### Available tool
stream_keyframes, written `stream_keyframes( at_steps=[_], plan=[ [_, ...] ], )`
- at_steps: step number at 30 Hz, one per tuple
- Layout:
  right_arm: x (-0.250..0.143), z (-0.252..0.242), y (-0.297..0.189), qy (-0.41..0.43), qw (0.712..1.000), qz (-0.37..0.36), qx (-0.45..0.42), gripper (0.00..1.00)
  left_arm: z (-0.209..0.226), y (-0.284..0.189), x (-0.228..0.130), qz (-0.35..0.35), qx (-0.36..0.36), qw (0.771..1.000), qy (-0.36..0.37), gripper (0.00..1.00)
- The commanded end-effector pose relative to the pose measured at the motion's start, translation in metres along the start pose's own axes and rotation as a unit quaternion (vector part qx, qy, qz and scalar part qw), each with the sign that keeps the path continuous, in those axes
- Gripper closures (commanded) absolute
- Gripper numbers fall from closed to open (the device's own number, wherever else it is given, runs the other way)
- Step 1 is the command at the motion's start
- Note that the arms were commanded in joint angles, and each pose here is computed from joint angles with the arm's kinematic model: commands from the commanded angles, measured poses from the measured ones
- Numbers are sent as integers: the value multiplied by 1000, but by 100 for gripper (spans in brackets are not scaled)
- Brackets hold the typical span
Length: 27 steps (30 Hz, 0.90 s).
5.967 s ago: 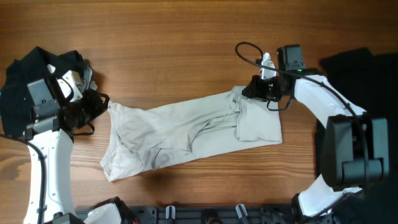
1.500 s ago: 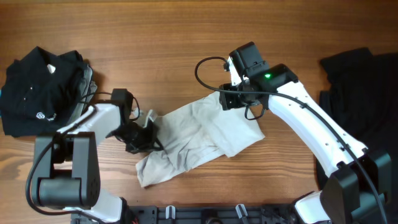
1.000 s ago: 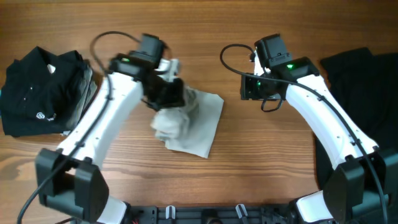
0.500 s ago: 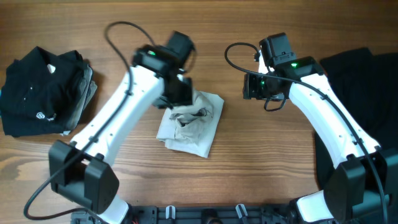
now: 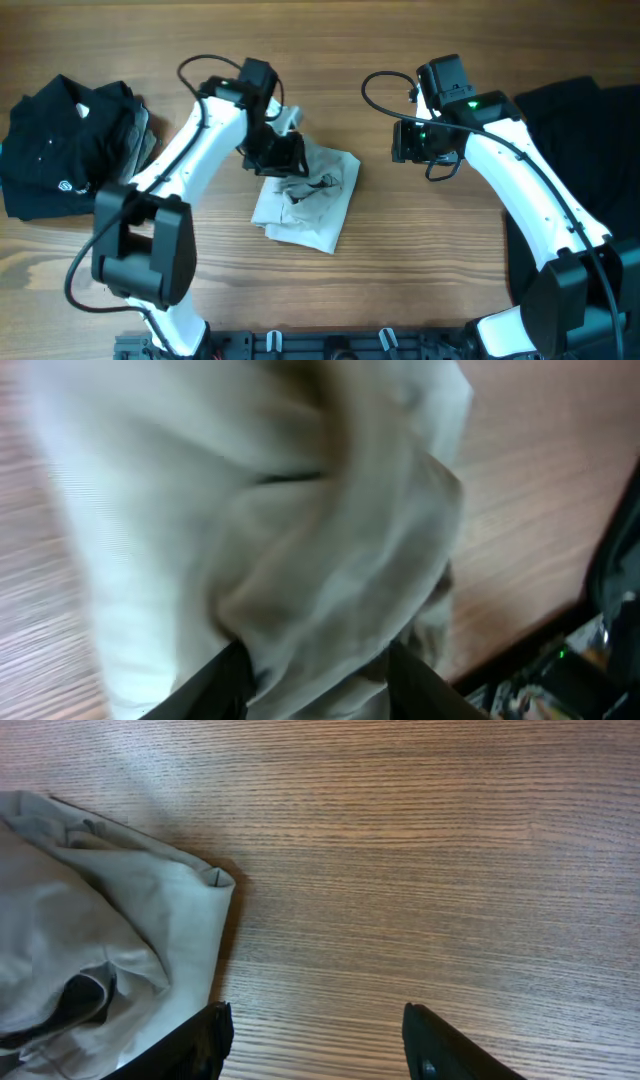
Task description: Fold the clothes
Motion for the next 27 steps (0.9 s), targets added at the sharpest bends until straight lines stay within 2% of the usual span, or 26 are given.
stream_keyframes(
  at_steps=[1,2,5,8,9,10,13,16,17,19,20,21,22,24,27],
  plan=[
    [0,-2,0,2,1000,3,-12,41,-5,28,-1,41,0,999,17,85],
    [0,-2,0,2,1000,3,-15,41,-8,29,-2,43,-9,999,20,96],
    [1,-3,0,2,1000,2,-19,41,-26,15,-1,36,-64,997,11,96],
    [1,-3,0,2,1000,1,-19,41,-49,4,5,3,-122,992,34,96],
    [1,-3,0,1,1000,1,-19,41,-63,9,6,-10,-130,990,47,95],
    [0,-3,0,2,1000,3,-19,40,-71,13,5,-13,-134,989,61,86],
    [-2,-3,0,-11,1000,10,-20,39,-86,23,-10,11,-121,990,79,72],
    [-2,-3,0,-29,999,11,-17,38,-68,1,-14,16,-104,994,33,71],
    [-2,1,0,-52,999,11,9,38,-58,-13,-14,7,-105,994,30,71],
    [-2,24,-4,-162,973,-4,162,40,-30,-41,-13,-27,-70,997,0,72],
    [-4,37,-7,-190,957,-9,220,40,-12,-55,-13,-47,-39,998,-26,74],
    [-7,49,-7,-202,949,-7,243,40,4,-65,-12,-65,-8,997,-48,78],
    [-10,62,-7,-220,943,-4,248,40,25,-75,-8,-87,28,993,-78,79],
    [-20,95,-3,-275,932,-2,237,36,48,-86,-4,-103,37,988,-112,81],
    [-35,135,17,-313,941,8,131,36,81,-100,-1,-126,68,977,-160,83]
  ],
)
Point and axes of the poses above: each gripper's point midway between its finger pads, its own y axis out along the fingers, its own z axis along the line the jaws close on, x = y × z, the point moved 10 cm from there along -y, back along the fingers, and after that the axes turned 10 degrees about -y, right-handed, at the moved point
